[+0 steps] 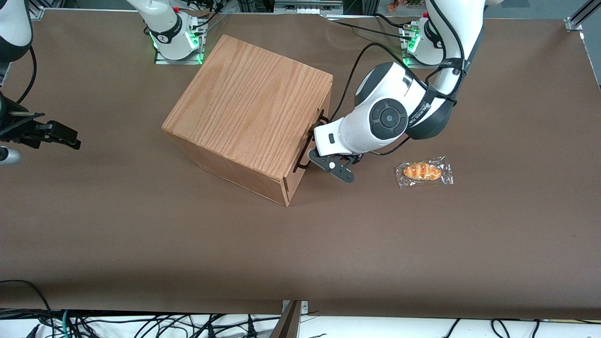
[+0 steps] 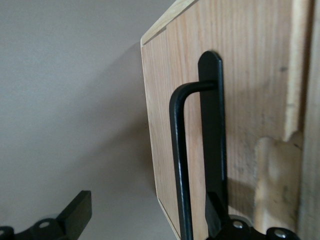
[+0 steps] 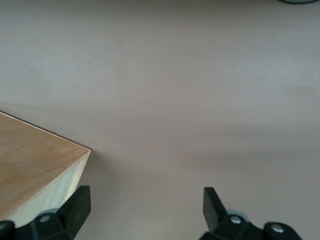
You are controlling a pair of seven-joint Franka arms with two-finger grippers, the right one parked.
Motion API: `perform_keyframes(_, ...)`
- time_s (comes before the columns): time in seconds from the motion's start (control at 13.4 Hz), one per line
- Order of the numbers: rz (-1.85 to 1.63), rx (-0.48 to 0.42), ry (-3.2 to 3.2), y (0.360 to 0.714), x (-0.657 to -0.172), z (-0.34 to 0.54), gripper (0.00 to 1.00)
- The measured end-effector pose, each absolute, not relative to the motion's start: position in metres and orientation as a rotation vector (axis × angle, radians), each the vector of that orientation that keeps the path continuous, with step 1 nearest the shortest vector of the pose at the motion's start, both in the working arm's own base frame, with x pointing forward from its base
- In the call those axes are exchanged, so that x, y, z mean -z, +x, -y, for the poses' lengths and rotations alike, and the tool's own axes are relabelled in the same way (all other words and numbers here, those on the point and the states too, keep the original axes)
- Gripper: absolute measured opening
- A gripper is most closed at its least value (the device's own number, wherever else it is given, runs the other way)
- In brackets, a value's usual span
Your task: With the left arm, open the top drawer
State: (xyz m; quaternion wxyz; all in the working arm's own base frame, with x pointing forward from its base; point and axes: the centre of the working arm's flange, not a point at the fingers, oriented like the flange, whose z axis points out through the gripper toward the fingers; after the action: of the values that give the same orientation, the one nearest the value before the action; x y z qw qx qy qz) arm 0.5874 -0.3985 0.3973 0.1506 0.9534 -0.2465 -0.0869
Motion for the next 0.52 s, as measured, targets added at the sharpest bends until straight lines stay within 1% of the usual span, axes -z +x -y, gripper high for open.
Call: perform_keyframes(0.52,0.739,0.257,2.767,0.588,-0.378,0.402,1.0)
